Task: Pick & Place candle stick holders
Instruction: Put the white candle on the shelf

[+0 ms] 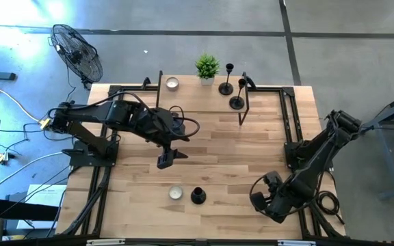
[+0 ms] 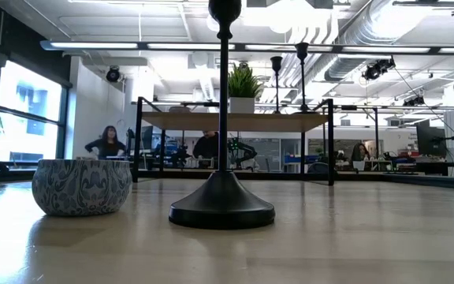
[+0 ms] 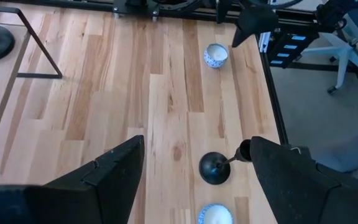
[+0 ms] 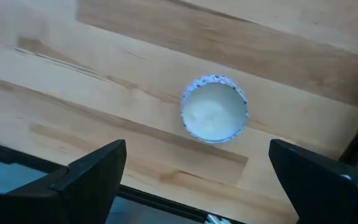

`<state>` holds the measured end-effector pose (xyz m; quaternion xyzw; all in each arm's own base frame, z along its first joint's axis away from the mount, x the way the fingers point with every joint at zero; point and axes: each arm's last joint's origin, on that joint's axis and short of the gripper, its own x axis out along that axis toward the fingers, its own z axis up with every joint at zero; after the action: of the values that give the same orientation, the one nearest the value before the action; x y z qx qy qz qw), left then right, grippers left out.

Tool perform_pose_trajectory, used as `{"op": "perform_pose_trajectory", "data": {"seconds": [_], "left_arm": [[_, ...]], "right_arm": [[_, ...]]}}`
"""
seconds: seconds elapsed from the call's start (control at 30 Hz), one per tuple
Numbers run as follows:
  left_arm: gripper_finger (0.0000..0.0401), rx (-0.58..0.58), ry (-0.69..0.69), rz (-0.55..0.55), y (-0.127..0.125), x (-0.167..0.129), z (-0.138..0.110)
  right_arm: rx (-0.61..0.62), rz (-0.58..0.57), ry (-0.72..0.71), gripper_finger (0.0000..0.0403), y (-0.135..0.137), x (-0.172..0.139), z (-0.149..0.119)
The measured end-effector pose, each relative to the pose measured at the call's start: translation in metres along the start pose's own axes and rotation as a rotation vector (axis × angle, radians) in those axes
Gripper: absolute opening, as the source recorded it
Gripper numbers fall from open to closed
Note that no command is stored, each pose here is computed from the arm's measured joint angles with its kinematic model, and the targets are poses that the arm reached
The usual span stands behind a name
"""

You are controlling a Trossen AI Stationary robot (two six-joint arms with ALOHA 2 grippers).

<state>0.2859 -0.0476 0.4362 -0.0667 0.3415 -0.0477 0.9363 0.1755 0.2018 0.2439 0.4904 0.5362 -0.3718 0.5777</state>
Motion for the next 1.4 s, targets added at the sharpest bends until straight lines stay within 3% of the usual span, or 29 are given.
{"op": "perform_pose_trajectory", "data": {"seconds": [0.17, 0.37, 0.57, 1.17, 1.4], "left_arm": [[0.0288, 0.018, 0.0, 0.0, 0.0, 0.0, 0.0], [0.0288, 0.036, 0.003, 0.0, 0.0, 0.0, 0.0], [0.0288, 0.044, 0.004, 0.0, 0.0, 0.0, 0.0], [0.0288, 0.06, 0.008, -0.002, 0.0, 0.0, -0.001], [0.0288, 0.06, 0.012, -0.025, -0.001, 0.0, -0.001]], "right_arm": [[-0.047, -0.023, -0.003, 0.0389, 0.006, 0.013, -0.004], [-0.089, -0.14, 0.02, 0.0389, 0.008, 0.035, -0.01], [-0.121, -0.153, 0.01, 0.0389, 0.013, 0.049, -0.012], [-0.14, -0.209, -0.035, 0.0389, 0.018, 0.064, -0.004], [-0.2, -0.231, -0.01, 0.0389, 0.017, 0.064, -0.004]]}}
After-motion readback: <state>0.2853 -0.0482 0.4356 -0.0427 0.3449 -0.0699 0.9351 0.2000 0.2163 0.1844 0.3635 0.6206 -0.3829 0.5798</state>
